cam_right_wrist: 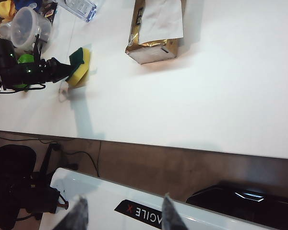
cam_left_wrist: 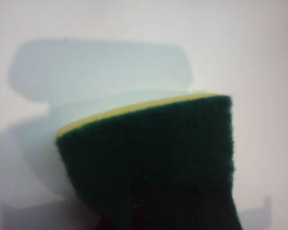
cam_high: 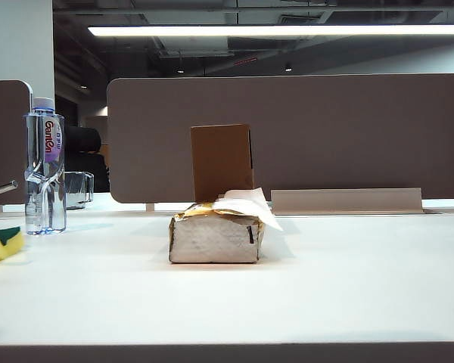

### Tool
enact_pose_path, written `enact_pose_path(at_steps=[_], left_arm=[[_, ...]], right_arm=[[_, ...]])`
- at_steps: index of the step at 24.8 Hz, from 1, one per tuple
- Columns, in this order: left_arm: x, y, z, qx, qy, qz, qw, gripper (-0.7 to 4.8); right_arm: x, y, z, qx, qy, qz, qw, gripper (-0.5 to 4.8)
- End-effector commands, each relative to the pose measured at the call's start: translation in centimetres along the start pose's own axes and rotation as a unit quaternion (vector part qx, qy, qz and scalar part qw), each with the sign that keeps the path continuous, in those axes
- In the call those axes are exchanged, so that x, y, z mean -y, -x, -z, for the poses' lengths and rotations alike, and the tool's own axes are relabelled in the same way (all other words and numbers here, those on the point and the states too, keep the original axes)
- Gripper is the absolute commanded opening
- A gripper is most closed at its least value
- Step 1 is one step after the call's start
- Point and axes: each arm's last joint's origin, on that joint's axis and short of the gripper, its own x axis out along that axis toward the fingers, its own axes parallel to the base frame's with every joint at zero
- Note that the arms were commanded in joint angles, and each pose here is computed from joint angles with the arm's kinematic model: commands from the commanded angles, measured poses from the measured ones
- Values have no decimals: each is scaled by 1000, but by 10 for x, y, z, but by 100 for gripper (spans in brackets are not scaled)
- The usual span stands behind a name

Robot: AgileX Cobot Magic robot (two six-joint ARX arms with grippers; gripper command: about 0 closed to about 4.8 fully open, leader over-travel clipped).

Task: Move the sponge from right to left to wipe the table, avoiding obstacles on the table, and finally reaching the bottle of mineral water.

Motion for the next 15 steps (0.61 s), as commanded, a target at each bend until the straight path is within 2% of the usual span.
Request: enact_pose_path(at_steps=[1,9,15], left_arm=[[-8,-12,-10,14,-9,-33,999,-6],[-21,-33,-38,20,-11,-34,999,-6],[-22,-24,-65,66,-19,-47,997,-6]], right_arm=[[-1,1,-1,6,2,-4,1000,198],[-1,1,-1,7,-9,-5,1000,198],[-1,1,-1,6,-12,-5,1000,198]])
